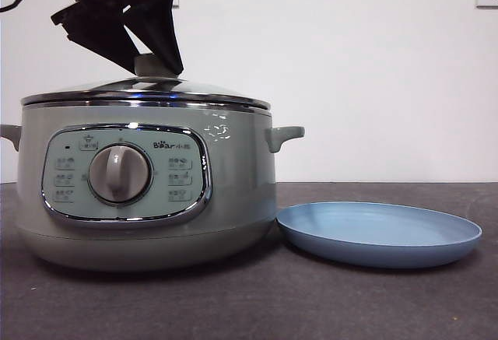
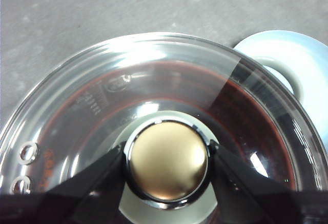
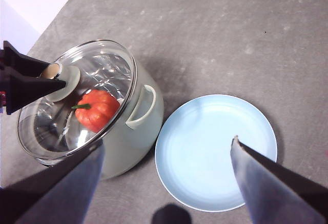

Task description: Take the pumpkin out from the steamer,put the pumpkin in the blue plate,close the lid

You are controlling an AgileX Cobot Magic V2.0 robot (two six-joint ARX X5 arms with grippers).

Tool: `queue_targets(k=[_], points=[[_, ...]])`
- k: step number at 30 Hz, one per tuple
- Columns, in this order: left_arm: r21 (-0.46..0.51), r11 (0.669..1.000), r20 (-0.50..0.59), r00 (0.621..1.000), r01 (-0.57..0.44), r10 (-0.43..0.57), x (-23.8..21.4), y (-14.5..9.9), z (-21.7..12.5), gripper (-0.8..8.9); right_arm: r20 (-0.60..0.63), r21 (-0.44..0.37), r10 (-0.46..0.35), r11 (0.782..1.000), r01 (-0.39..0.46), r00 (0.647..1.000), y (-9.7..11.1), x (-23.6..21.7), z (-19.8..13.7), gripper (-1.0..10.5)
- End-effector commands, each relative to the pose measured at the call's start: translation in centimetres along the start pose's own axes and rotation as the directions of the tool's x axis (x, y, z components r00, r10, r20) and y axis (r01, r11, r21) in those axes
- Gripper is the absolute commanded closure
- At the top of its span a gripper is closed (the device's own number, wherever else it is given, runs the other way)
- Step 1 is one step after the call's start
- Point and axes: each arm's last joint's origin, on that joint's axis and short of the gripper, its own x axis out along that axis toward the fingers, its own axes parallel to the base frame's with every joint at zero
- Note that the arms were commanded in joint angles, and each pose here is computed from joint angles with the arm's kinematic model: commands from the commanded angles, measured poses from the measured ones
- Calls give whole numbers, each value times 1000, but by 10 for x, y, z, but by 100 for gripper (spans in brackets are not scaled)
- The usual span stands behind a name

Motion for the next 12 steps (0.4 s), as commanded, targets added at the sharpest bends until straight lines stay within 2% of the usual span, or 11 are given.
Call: queue_targets(k=[1, 6, 12], points=[[10, 999, 130, 991, -44, 43, -29, 1, 18, 823, 2, 5, 4, 1000, -4, 1000, 1, 0, 0, 537], [5, 999, 217, 975, -52, 49, -63, 0, 26, 822, -8, -10, 28, 1000, -28, 1000, 3, 5, 1, 537], [-23, 988, 283, 947, -152, 152, -107, 1, 26, 823, -52, -63, 118, 991, -121, 992, 15, 29, 6, 537]])
